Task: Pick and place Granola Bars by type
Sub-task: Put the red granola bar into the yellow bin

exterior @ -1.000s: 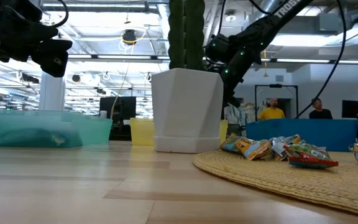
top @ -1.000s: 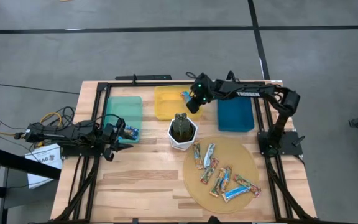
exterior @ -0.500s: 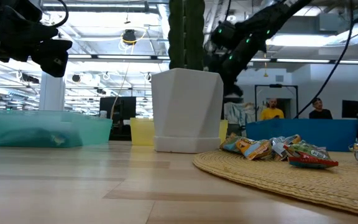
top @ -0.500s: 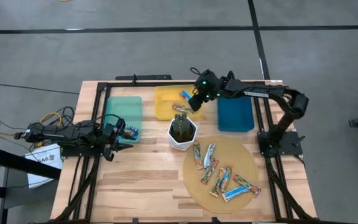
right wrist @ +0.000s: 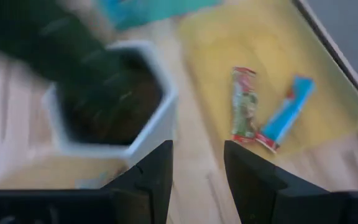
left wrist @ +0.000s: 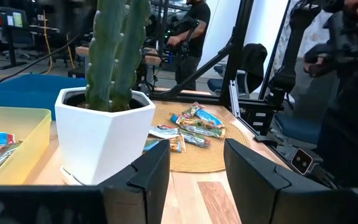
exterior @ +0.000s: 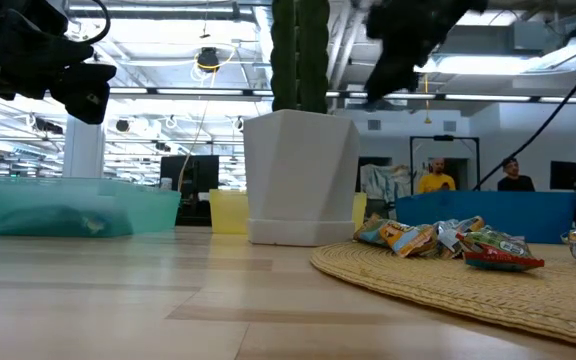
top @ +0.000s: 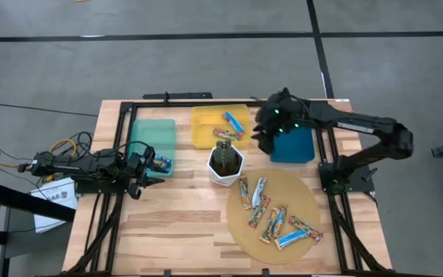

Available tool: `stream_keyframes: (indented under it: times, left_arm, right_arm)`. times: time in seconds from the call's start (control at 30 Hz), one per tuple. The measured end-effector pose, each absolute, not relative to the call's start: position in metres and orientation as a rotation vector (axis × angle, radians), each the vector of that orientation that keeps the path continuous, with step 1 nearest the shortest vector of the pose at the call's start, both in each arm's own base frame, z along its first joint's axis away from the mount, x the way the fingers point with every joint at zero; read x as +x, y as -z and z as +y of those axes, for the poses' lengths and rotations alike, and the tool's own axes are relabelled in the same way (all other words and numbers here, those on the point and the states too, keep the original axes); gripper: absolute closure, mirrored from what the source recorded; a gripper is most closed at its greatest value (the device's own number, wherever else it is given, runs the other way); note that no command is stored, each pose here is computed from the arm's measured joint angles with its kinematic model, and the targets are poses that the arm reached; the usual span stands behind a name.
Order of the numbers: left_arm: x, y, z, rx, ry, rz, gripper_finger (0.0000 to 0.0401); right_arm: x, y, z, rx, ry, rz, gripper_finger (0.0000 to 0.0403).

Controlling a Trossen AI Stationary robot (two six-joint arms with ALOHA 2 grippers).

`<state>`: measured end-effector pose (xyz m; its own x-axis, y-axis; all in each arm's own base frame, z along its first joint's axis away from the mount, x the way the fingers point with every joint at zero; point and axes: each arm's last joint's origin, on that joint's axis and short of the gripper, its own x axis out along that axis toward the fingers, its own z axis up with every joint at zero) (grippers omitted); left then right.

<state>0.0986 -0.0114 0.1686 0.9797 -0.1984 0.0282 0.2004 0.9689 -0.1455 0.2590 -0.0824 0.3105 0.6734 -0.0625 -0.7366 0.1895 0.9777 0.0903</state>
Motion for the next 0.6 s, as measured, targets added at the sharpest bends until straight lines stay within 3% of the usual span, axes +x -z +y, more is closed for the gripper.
stream_keyframes:
  times: [0.23,0.6]
  left_arm:
    - [0.099,-0.169,-0.011,-0.148,0.202,-0.013,0.0257]
    - [0.099,-0.169,-0.011,-0.148,0.201,-0.014,0.0257]
  right_arm:
    - [0.244,-0.321,-0.032,-0.222,-0.175,0.867,0.0268]
    - [0.242,-0.305,0.036,-0.398,-0.469,0.992,0.0263]
